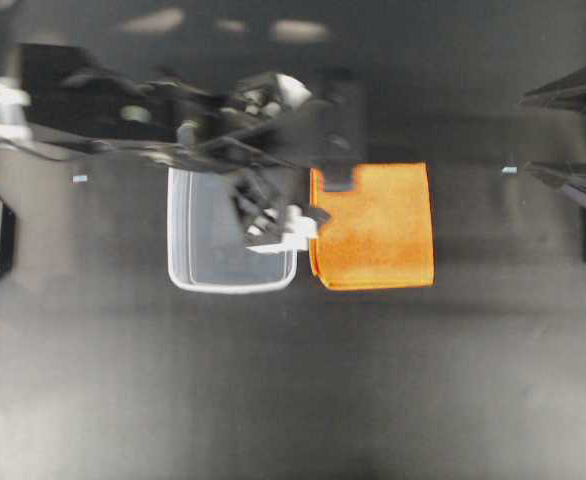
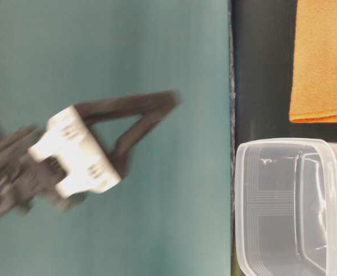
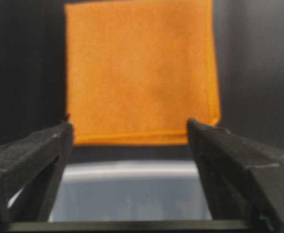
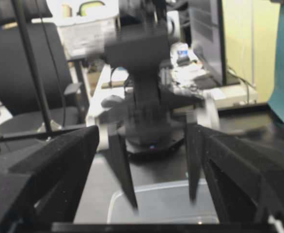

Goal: Place the orange towel into the container with the left arm.
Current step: 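Lower the left gripper and pinch the orange towel's near edge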

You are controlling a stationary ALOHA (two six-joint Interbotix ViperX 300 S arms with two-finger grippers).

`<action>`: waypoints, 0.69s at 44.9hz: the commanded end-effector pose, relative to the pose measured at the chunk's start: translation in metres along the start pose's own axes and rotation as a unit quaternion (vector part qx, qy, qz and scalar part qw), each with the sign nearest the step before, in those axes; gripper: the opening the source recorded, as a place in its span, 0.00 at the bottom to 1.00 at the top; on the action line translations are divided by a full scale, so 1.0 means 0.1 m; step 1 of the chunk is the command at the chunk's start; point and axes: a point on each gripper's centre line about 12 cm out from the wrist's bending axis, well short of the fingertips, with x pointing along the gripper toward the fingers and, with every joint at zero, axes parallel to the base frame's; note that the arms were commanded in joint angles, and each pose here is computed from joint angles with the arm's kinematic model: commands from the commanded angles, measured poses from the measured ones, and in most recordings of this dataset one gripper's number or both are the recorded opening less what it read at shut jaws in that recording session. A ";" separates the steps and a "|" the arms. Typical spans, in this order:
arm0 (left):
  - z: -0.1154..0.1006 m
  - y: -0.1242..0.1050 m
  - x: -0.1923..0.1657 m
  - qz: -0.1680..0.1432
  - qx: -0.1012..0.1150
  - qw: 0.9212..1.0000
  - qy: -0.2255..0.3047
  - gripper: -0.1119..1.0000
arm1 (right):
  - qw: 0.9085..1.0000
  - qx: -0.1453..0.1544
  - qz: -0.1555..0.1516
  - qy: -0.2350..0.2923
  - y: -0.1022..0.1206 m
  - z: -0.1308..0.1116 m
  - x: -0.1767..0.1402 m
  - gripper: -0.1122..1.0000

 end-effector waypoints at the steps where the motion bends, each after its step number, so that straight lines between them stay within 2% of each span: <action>1: 0.06 -0.05 0.35 -0.004 0.027 0.999 0.017 0.91 | 1.000 0.001 -0.001 -0.013 0.00 0.08 0.00 0.78; 4: 0.05 -0.07 0.54 -0.007 0.039 0.999 0.028 0.91 | 1.000 0.001 0.000 -0.016 0.00 0.09 -0.02 0.78; 15: -0.05 -0.05 1.20 -0.010 0.043 0.997 0.066 0.91 | 1.000 0.005 0.001 -0.011 0.01 0.08 -0.06 0.78; 31: -0.30 -0.08 1.64 -0.015 0.038 0.993 0.108 0.91 | 1.000 0.005 0.000 0.000 0.01 0.05 -0.06 0.78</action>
